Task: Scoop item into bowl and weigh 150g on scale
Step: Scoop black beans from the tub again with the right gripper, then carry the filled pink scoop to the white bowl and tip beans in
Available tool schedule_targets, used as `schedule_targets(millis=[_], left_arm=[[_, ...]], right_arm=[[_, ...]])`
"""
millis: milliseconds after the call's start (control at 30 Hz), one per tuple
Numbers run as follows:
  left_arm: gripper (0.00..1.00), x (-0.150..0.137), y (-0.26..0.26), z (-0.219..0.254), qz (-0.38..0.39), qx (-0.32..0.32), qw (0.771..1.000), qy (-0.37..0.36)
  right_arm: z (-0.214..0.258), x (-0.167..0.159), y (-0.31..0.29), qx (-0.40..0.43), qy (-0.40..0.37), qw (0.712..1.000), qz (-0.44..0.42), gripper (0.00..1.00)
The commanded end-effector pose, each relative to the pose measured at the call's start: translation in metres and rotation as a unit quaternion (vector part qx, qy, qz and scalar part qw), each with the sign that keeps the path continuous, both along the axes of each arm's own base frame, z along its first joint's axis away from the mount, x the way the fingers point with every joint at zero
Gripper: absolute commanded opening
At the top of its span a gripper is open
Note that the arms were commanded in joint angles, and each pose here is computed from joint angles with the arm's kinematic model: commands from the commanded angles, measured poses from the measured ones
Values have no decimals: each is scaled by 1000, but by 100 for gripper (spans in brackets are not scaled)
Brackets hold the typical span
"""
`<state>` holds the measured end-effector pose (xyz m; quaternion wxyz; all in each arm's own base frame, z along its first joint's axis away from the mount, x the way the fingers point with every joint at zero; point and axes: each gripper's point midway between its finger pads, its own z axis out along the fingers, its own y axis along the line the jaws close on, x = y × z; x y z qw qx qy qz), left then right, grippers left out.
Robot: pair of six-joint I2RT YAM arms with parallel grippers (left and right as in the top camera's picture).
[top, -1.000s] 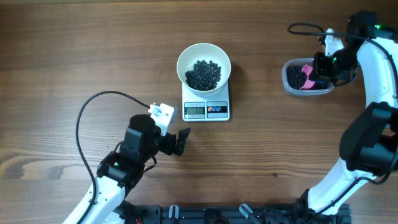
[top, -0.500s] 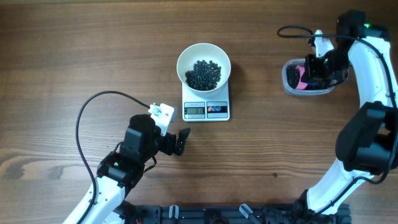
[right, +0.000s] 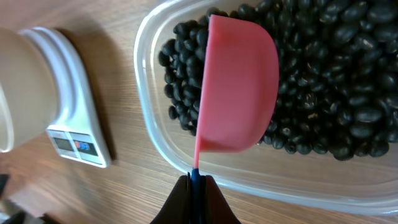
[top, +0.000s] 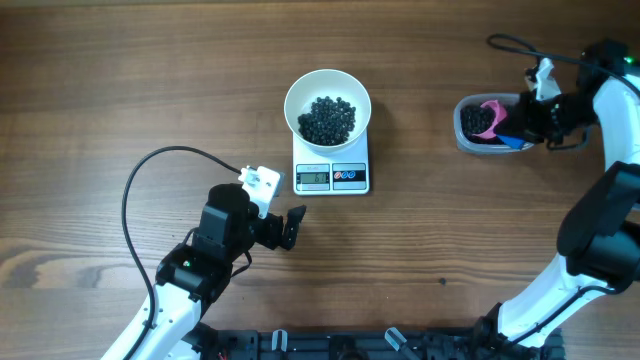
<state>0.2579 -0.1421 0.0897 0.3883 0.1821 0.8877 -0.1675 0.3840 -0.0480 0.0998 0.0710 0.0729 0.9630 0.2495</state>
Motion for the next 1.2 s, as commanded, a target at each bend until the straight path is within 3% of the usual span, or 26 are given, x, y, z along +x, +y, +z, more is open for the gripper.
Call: schedule_targets(millis=[0, 400, 633, 800, 1033, 1167], left_arm=[[100, 0, 2, 0, 8, -2, 1000, 0], [100, 0, 2, 0, 8, -2, 1000, 0], [100, 0, 2, 0, 8, -2, 1000, 0], [100, 0, 2, 0, 8, -2, 1000, 0], [100, 0, 2, 0, 8, -2, 1000, 0], [100, 0, 2, 0, 8, -2, 1000, 0]], right_arm=[[4, 4, 5, 62, -25, 998, 2, 4], [26, -23, -25, 139, -75, 987, 9, 4], [54, -12, -9, 215, -142, 966, 14, 4], [71, 5, 25, 270, -157, 950, 21, 4], [99, 32, 124, 359, -163, 915, 87, 4], [100, 39, 164, 362, -151, 912, 120, 4]])
